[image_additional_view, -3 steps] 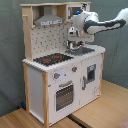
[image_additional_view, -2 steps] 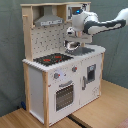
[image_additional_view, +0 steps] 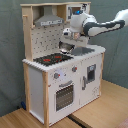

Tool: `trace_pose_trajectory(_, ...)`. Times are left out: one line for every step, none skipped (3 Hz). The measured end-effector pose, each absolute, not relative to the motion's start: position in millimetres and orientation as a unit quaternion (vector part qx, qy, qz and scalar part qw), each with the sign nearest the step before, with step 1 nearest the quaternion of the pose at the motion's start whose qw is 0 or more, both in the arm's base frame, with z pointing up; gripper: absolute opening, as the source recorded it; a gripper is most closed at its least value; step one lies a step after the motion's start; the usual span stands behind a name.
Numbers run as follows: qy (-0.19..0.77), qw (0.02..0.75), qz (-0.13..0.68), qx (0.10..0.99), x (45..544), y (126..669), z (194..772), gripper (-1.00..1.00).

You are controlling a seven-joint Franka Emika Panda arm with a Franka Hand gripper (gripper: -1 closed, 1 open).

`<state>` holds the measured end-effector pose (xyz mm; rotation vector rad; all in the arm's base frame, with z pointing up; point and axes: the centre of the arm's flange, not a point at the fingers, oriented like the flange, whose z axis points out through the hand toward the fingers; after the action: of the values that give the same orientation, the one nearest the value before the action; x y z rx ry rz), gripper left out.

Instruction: Play with the kitchen

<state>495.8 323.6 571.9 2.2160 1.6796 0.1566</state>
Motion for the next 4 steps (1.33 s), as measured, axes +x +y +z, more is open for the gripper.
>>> trace_pose_trajectory(0.608, 0.15, 0.076, 0.776, 493, 347, 561, -1.0)
trace_pose_trajectory(0.618, 0.13, 0.094, 0.77, 496, 365, 561, -1.0)
trace_pose_trajectory(0.625, 0.114, 0.109, 0.764, 503, 378, 567, -1.0)
trace_pose_trajectory(0.632, 0.101, 0.116, 0.759, 509, 395, 563, -1.0)
